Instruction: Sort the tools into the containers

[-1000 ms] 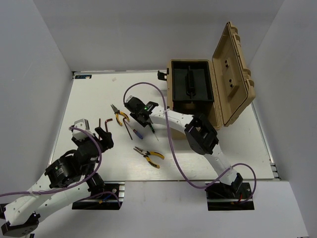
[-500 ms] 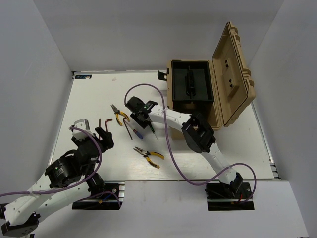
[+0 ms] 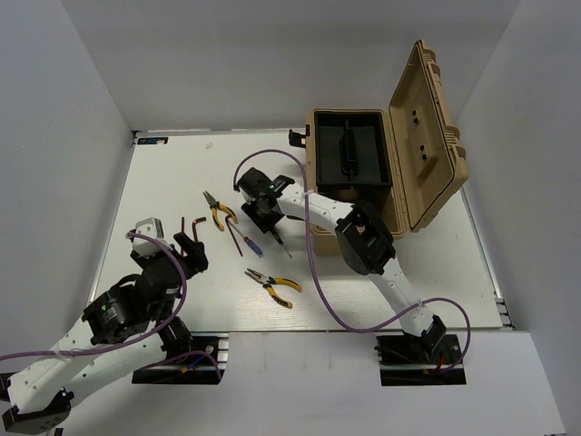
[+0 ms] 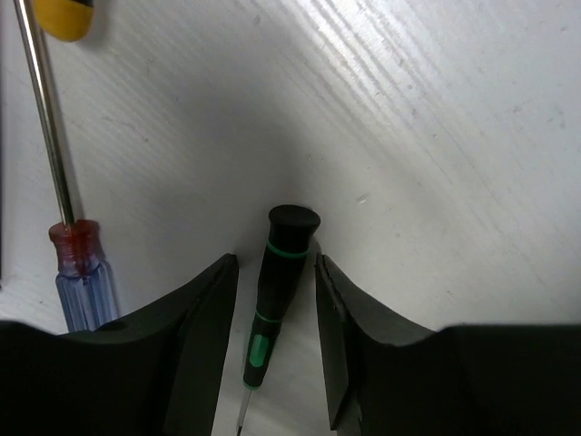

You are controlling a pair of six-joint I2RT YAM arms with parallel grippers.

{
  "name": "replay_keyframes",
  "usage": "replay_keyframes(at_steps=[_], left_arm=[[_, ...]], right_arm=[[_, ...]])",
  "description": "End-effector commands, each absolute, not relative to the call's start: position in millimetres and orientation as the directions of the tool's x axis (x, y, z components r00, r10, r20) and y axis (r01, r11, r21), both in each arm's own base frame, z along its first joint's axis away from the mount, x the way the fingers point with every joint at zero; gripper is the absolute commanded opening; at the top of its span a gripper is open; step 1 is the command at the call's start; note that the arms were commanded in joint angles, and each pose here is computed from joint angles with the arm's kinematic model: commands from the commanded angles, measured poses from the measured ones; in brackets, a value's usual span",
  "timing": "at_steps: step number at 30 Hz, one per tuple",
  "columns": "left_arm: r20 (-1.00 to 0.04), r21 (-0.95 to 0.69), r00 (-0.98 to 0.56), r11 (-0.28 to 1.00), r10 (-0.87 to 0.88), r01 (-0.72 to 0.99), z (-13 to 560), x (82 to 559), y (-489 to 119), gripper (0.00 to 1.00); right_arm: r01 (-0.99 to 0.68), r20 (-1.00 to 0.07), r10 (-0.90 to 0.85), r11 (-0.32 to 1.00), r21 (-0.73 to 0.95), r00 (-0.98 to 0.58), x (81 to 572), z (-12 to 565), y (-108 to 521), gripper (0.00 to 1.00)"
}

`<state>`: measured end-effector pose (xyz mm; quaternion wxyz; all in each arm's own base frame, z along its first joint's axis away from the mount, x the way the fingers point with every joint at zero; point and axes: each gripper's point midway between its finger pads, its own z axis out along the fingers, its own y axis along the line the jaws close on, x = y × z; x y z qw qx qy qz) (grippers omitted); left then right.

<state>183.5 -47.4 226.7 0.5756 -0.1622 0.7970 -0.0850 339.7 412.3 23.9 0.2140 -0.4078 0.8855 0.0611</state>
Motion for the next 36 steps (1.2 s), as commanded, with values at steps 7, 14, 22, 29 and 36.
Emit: replay_keyframes(at_steps=[7, 14, 22, 29, 36], left_arm=[[-0.898, -0.302, -0.277, 0.937, -0.341, -0.174, 225.6, 185.2, -44.8, 0.84], [-0.898, -0.263, -0.334, 0.958, -0.285, -0.112, 218.3, 190.2, -65.5, 0.82], [-0.856, -0.324, -0.425, 0.946, -0.294, 0.0, 207.5, 194.4, -111.0, 0.59], [-0.811, -0.405, -0.475, 0.913, -0.342, 0.035, 189.9, 198.0, -142.1, 0.38], [-0.771, -0.404, -0.535, 0.915, -0.346, -0.011, 162.5, 208.8, -166.9, 0.67]], right_arm=[[-0.772, -0.364, -0.717, 0.636, 0.009, -0.595, 318.6, 15.9, 413.6, 0.3], [-0.795, -0.384, -0.716, 0.6, 0.087, -0.583, 309.2, 32.0, 423.5, 0.0], [-0.827, -0.567, -0.618, 0.509, 0.24, -0.545, 299.6, 138.9, 457.5, 0.0], [-0.816, -0.728, -0.475, 0.541, 0.201, -0.494, 328.1, 227.2, 455.2, 0.0], [-0.72, -0.871, -0.353, 0.694, 0.002, -0.342, 386.5, 312.7, 410.8, 0.0]])
